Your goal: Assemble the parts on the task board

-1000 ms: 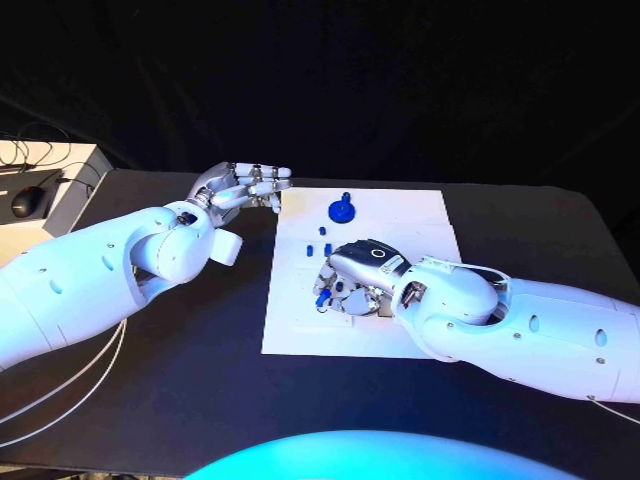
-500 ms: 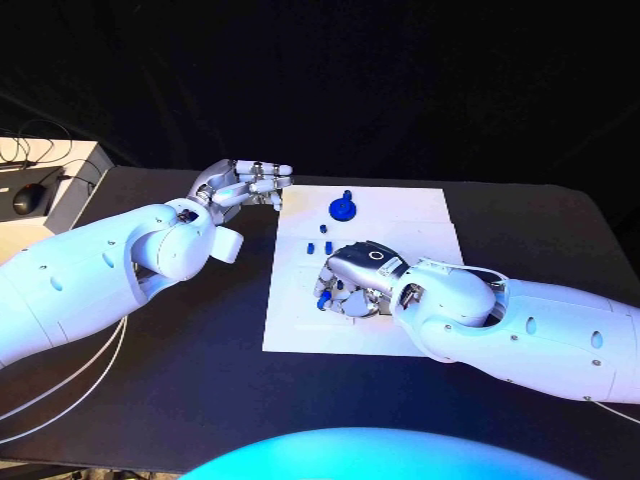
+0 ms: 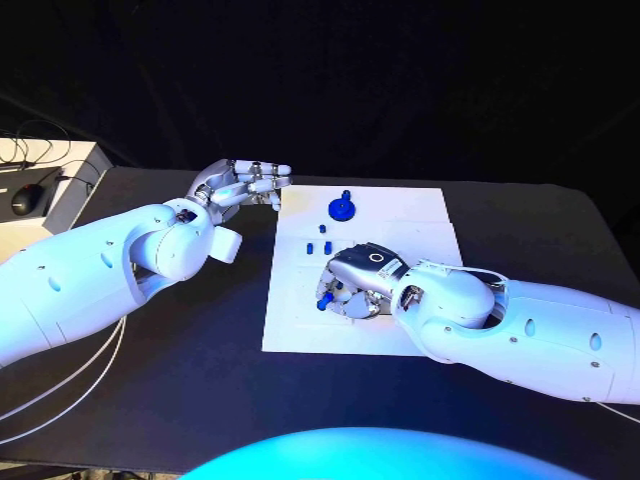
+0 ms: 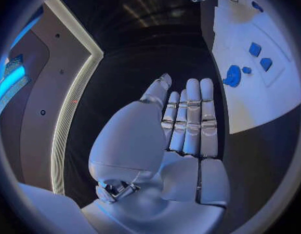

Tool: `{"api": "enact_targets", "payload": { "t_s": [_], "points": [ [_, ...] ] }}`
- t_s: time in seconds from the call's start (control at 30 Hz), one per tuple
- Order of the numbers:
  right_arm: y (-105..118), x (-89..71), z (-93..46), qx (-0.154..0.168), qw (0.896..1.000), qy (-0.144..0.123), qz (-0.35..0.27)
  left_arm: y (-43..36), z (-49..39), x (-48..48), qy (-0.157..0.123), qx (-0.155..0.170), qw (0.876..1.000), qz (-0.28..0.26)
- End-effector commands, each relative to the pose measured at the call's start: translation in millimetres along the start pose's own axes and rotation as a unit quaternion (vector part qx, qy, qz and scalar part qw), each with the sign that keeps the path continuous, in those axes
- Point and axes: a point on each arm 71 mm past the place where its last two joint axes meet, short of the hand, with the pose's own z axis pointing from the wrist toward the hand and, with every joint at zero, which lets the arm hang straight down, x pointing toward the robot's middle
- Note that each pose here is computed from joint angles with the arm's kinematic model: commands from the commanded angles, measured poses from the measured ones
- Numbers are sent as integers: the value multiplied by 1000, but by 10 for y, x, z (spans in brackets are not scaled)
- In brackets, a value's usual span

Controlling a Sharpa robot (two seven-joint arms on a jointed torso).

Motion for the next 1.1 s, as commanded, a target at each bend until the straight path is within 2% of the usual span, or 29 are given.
{"api": "enact_targets", "payload": {
  "t_s": [0.03,0.47,0.83,1.1],
  "points": [
    [-26,32,-7,7,1000,14,-18,-8,1,20,8,4,1000,-3],
    [1,35,16,-2,1000,7,-13,-8,0,19,8,4,1000,-3],
    [63,53,43,-18,1000,-17,9,-6,-1,15,7,3,1000,-3],
    [40,43,27,-16,999,-28,11,-5,-5,8,7,1,1000,-3]
  ]
}}
